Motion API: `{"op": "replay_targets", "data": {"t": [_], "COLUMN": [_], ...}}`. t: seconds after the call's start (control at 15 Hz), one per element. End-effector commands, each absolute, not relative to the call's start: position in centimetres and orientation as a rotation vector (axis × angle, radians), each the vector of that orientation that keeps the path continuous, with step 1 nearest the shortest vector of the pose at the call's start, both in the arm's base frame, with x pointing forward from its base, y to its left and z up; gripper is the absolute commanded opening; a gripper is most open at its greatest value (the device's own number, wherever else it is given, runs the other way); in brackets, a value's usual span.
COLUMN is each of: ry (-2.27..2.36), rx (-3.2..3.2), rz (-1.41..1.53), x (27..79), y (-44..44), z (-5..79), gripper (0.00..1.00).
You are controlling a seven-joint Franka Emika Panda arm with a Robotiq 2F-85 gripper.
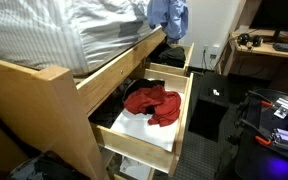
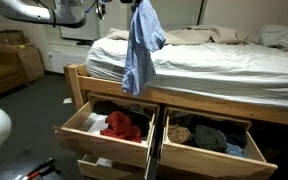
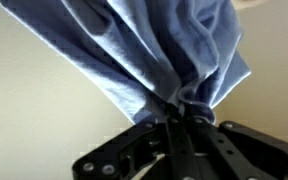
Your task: Take the blue shirt out of the top left drawer and put it on the bed
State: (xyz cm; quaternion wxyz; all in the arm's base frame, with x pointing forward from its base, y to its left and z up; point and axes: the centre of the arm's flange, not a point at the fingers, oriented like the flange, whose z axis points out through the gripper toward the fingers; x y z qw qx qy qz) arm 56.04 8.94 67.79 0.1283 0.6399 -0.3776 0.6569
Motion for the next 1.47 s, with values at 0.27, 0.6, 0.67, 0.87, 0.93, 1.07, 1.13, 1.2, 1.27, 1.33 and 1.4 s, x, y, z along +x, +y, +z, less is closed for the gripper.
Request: {"op": "replay_targets", "data": {"t": [0.27,0.6,0.67,0.87,0.93,1.07,1.13,1.2,1.27,1.33,1.4], "ry": [-0.874,-0.916,-0.923,-0.920,-0.922,-0.959,-0.971,-0.976,-0.976,-0.975,-0.974], "rx": [1.841,1.855,1.857,1.842,1.827,1.801,1.860,1.851,1.843,1.836,1.835], "rz": [2.035,2.005,1.997,2.010,2.022,2.035,2.002,2.004,2.005,2.005,2.005], "x": [51.9,52.1,52.2,52.4,52.4,52.8,52.6,52.7,52.7,52.8,52.8], "y": [13.0,11.4,11.0,10.4,10.3,10.1,10.5,10.4,10.3,10.3,10.3], "z": [71.3,71.7,71.6,71.0,70.9,70.9,71.3,71.2,71.1,71.1,71.0], "gripper": [0.01,0.01,0.01,0.01,0.01,0.01,0.04,0.04,0.04,0.04,0.04]}}
